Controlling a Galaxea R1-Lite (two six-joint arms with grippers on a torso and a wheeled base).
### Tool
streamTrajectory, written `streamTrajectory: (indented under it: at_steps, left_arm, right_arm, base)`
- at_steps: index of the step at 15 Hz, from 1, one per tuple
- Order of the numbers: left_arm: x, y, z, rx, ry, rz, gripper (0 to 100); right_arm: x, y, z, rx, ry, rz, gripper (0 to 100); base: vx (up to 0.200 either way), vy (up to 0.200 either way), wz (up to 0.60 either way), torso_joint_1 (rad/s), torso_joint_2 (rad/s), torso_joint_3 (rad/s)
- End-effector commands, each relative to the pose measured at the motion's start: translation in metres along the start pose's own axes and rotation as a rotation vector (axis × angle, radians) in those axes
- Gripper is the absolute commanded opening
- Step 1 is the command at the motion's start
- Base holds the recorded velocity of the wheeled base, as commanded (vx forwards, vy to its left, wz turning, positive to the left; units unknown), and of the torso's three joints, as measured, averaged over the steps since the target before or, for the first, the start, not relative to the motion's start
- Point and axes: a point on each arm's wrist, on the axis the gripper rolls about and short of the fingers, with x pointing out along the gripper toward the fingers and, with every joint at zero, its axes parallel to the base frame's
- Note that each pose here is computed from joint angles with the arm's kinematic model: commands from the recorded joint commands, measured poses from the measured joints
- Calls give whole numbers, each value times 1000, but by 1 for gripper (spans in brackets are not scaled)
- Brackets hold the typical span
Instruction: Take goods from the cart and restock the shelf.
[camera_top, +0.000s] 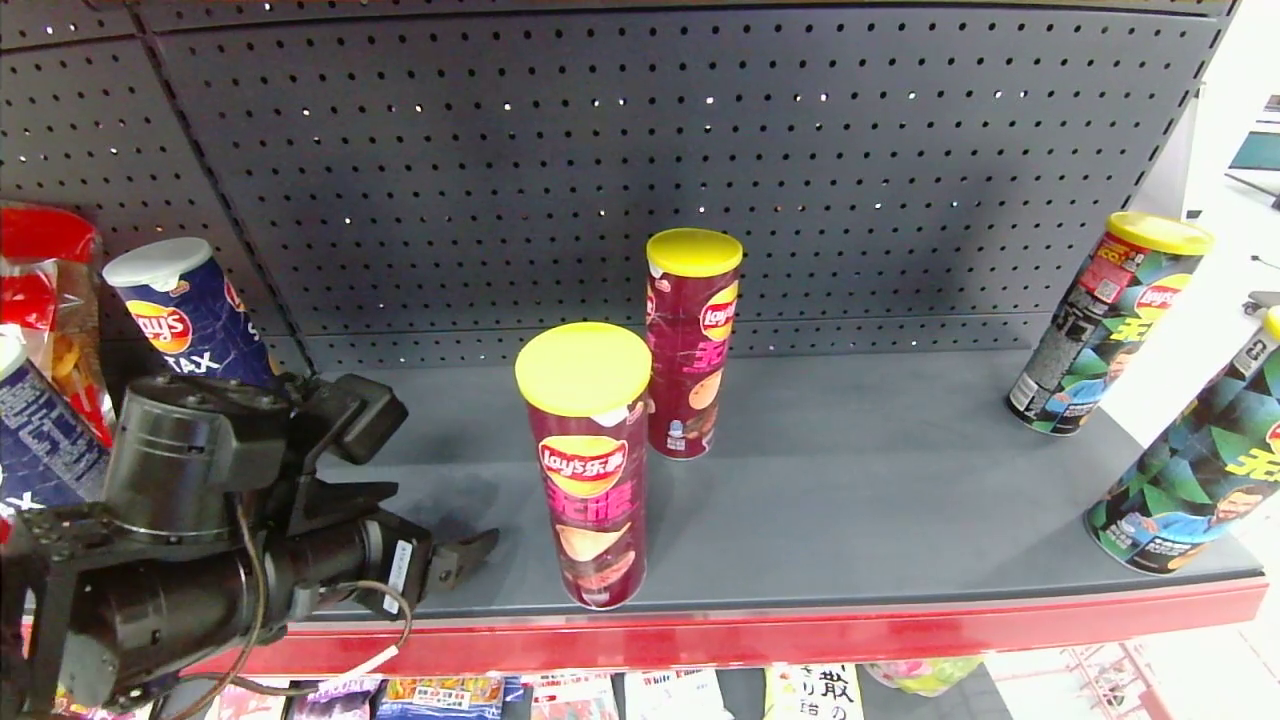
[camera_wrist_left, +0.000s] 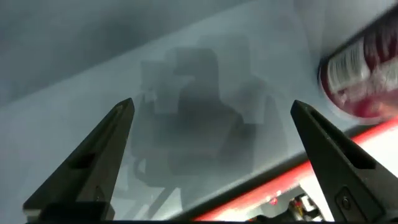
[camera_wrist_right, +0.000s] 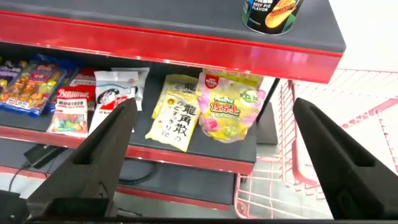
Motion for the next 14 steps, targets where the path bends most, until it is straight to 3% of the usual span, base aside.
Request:
streamTrajectory:
  at_steps: [1, 3, 9, 14]
  left_arm:
    - [12, -7, 5, -16, 17, -16, 100]
    - [22, -17, 11, -41, 19, -27, 100]
    - [47, -21, 16, -34, 47, 22, 100]
    - [42, -28, 18, -17, 39, 2, 100]
  right_arm:
    - [0, 0, -1, 4, -6, 2, 100]
    - [0, 0, -1, 7, -6, 2, 100]
    - [0, 0, -1, 9, -6, 2, 100]
    - [0, 0, -2, 10, -5, 2, 100]
  base:
    - [0, 0, 0, 0, 0, 0]
    - [0, 0, 0, 0, 0, 0]
    - [0, 0, 0, 0, 0, 0]
    - [0, 0, 0, 0, 0, 0]
